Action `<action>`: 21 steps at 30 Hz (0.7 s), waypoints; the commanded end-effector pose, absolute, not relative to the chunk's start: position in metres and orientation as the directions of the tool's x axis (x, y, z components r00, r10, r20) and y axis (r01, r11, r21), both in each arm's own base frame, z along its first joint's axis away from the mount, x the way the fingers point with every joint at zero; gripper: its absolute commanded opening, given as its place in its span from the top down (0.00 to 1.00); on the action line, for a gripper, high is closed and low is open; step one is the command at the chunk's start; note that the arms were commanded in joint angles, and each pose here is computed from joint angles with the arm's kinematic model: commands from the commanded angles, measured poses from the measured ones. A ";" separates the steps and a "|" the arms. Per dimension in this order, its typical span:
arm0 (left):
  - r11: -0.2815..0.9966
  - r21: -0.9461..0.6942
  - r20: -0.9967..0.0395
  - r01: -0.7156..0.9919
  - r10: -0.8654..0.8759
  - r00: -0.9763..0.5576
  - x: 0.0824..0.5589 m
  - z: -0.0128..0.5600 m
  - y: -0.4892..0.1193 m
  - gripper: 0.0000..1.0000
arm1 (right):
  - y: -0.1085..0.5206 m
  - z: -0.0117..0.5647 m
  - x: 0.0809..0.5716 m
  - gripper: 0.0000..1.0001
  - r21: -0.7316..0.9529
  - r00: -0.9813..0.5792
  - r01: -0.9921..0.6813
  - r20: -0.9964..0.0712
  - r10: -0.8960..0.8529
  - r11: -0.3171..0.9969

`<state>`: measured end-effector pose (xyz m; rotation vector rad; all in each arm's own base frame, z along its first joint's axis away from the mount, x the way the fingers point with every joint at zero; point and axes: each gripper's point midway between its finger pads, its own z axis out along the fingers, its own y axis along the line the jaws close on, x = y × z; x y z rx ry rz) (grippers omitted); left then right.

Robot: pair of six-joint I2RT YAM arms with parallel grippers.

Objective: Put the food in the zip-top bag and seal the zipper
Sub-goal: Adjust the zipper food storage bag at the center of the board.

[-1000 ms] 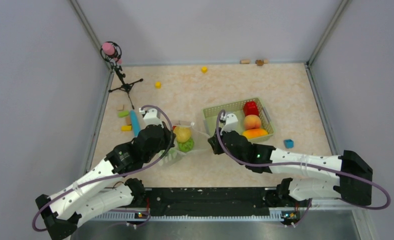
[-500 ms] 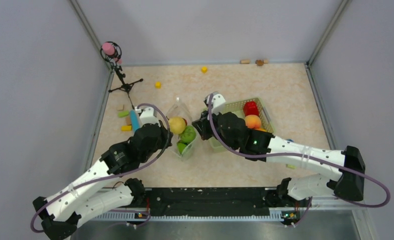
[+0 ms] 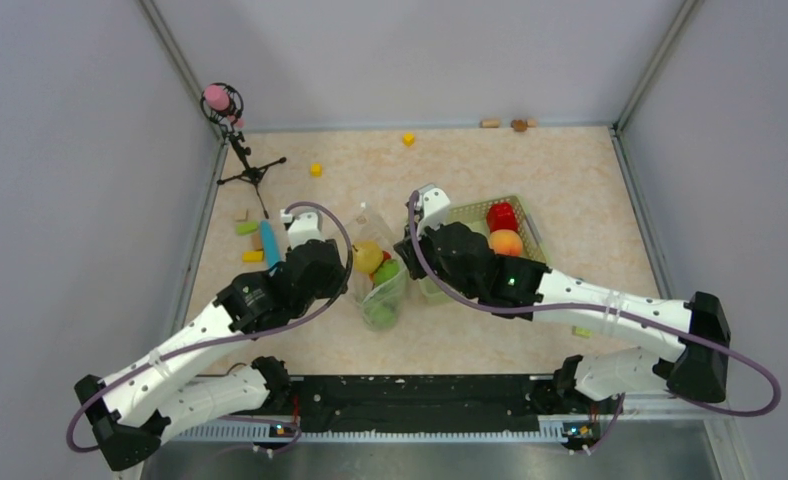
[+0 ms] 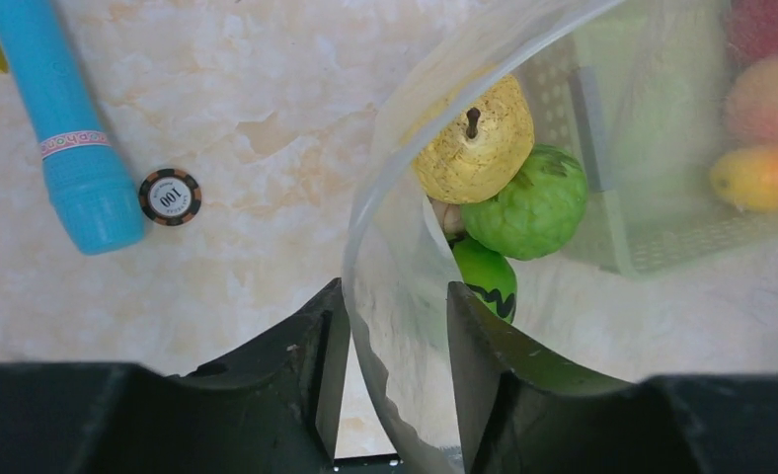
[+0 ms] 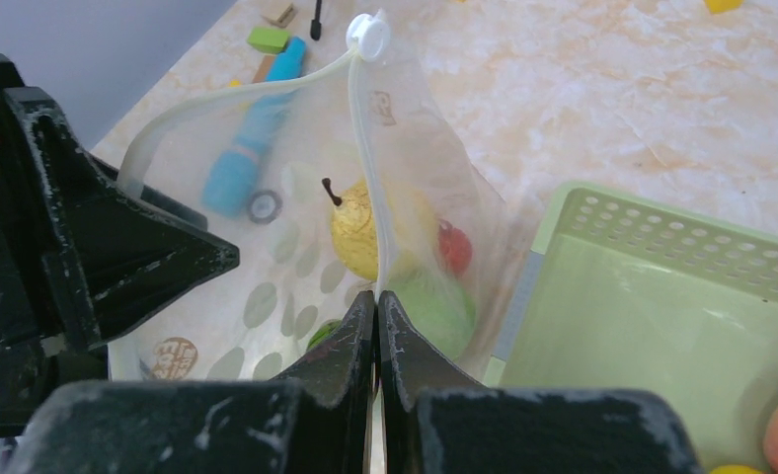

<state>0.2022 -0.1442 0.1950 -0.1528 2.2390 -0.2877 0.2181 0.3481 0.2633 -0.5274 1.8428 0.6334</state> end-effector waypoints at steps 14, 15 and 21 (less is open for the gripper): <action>0.964 -0.233 -0.824 -0.129 -0.266 -0.500 0.215 0.231 -0.114 0.49 | 0.361 0.266 0.224 1.00 0.064 -0.237 -0.733 -0.957 -0.166 0.677; 0.963 -0.232 -0.826 -0.136 -0.269 -0.496 0.215 0.230 -0.113 0.54 | 0.365 0.266 0.222 1.00 0.050 -0.219 -0.755 -0.959 -0.180 0.654; 0.963 -0.240 -0.833 -0.120 -0.268 -0.484 0.217 0.225 -0.115 1.00 | 0.377 0.262 0.225 0.96 -0.009 -0.172 -0.791 -0.956 -0.236 0.611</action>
